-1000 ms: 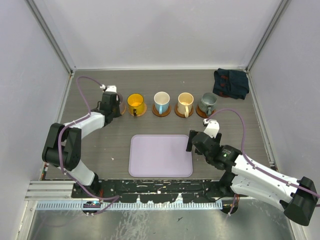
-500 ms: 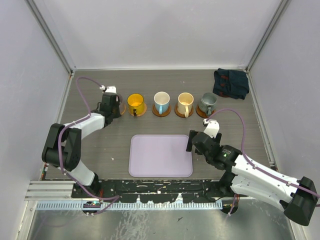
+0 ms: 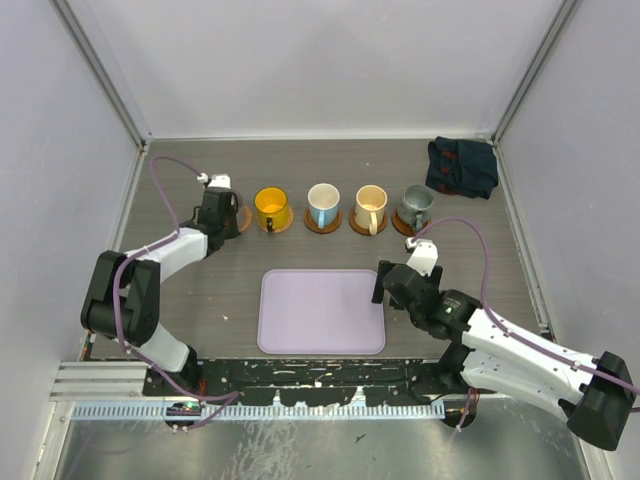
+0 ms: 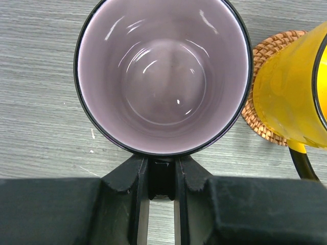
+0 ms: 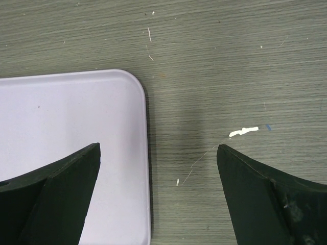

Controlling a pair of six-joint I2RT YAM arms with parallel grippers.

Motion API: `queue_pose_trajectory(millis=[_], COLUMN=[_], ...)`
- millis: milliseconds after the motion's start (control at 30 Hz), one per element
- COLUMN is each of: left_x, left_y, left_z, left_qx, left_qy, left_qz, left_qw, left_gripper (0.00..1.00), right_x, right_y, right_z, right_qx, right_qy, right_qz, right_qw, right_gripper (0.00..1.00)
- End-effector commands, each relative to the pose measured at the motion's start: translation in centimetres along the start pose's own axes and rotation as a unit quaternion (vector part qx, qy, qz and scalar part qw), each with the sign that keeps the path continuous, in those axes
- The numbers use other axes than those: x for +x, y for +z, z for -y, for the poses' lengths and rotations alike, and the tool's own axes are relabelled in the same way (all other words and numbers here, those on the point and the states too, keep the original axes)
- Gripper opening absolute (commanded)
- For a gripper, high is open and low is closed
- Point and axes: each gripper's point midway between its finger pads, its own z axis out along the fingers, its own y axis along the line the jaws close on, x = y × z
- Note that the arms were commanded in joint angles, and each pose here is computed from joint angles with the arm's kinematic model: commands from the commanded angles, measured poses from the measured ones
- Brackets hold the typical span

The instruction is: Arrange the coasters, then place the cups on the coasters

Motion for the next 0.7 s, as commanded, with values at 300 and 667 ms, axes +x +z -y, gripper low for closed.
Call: queue_pose_trajectory(millis=[300,667], left_x=[-5.4,-6.5], left_y=[-1.2,-1.1], left_z=[1.5,1.9], left_qx=[0.038,0.043], left_qy=[-0.042,-0.039], left_qz=[0.086,0.088], left_qw=[0.995,0.994], left_gripper=[0.0,0.0], right_x=[-1.0,-1.2], right_y=[0.0,0.1], right_z=[-0.8,-1.0], right_qx=[-0.006,-0.009], right_qy=[0.017,0.013], right_qz=[0.017,0.018], right_qw=[1.0,1.0], right_gripper=[1.0,1.0])
